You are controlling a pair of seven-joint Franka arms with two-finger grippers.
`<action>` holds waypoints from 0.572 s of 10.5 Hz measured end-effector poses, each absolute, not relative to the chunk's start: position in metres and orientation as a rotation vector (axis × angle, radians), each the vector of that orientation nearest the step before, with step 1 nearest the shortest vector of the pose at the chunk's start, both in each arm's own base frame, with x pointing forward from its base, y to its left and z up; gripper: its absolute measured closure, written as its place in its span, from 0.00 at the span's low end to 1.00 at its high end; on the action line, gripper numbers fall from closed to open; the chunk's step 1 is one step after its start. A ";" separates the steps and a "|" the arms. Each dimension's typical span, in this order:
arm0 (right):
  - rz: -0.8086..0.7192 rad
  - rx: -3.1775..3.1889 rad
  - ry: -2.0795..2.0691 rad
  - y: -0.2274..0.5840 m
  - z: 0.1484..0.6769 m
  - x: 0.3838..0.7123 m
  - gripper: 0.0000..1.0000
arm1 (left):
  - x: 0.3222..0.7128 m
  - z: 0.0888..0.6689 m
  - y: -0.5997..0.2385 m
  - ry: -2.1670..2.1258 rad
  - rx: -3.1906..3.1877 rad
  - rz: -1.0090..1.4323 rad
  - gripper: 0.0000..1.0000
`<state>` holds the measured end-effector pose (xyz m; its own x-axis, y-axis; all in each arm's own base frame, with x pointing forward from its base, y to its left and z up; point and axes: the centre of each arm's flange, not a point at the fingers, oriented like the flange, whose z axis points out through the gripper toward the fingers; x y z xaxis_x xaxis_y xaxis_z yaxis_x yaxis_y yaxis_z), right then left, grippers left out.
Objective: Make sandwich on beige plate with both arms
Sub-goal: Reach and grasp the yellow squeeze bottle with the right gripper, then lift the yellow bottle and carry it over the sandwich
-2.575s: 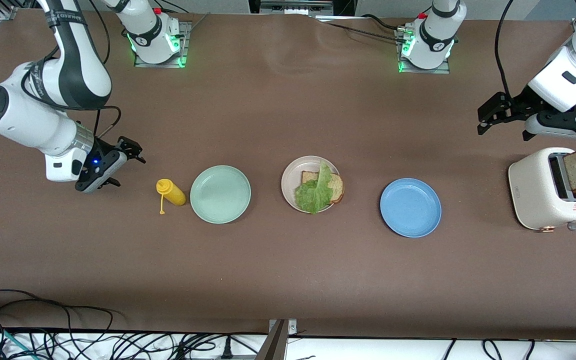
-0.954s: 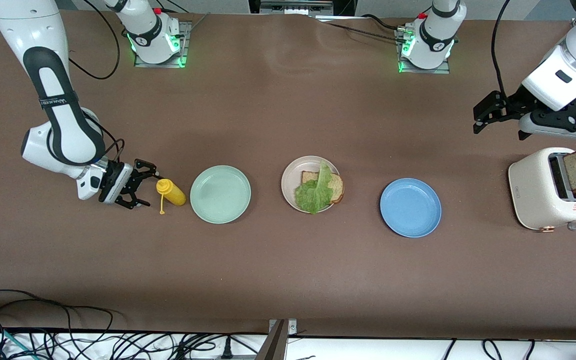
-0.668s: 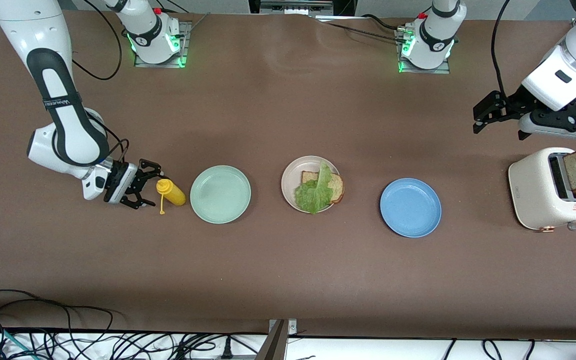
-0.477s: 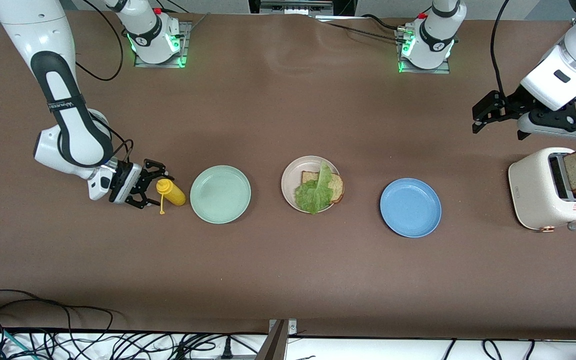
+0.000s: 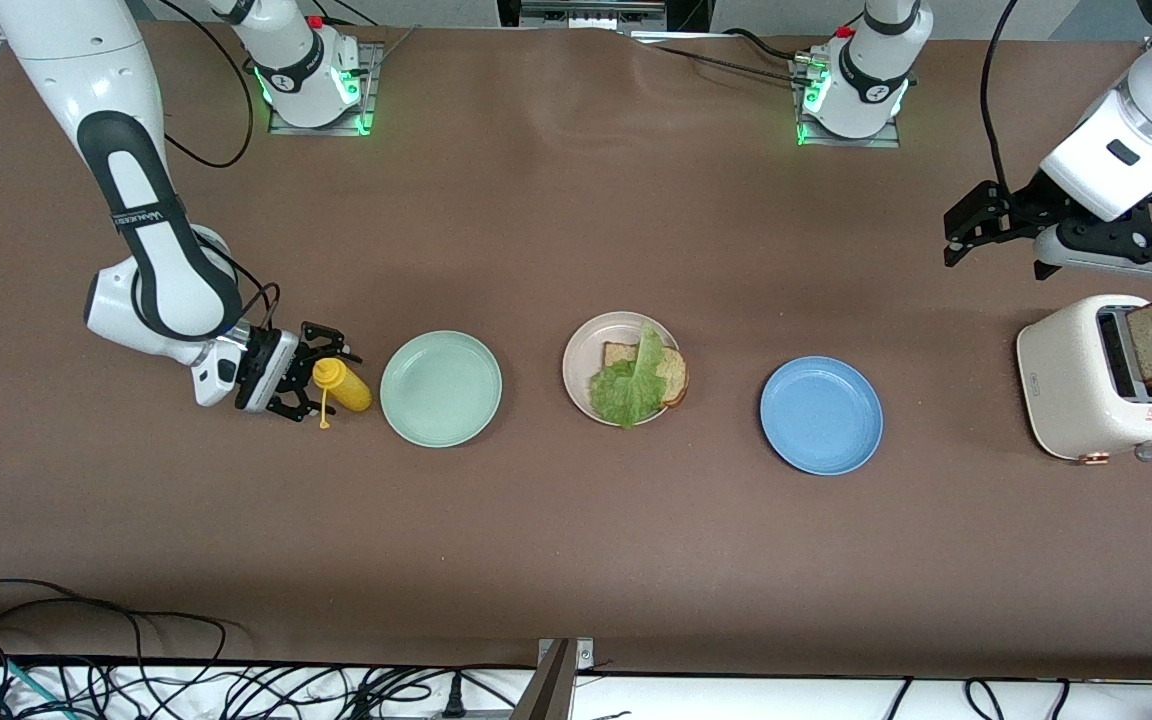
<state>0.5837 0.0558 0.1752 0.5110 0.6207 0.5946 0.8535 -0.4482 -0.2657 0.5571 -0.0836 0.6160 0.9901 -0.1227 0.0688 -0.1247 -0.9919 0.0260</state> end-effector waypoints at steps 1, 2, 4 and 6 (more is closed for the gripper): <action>-0.570 -2.213 -1.206 0.059 0.175 0.586 0.00 | 0.557 0.616 -0.084 -0.193 3.104 0.104 0.00; -0.571 -2.215 -1.208 0.060 0.174 0.586 0.02 | 0.557 0.616 -0.084 -0.192 3.104 0.104 0.00; -0.569 -2.220 -1.210 0.061 0.171 0.586 0.13 | 0.557 0.616 -0.084 -0.193 3.104 0.104 0.00; -0.574 -2.233 -1.211 0.060 0.170 0.587 0.44 | 0.557 0.616 -0.084 -0.193 3.104 0.104 0.00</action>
<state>0.5871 0.0596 0.1704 0.5074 0.6286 0.5894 0.8542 -0.4571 -0.2478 0.5571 -0.0837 0.6160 0.9901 -0.1224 0.0687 -0.1245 -0.9919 0.0261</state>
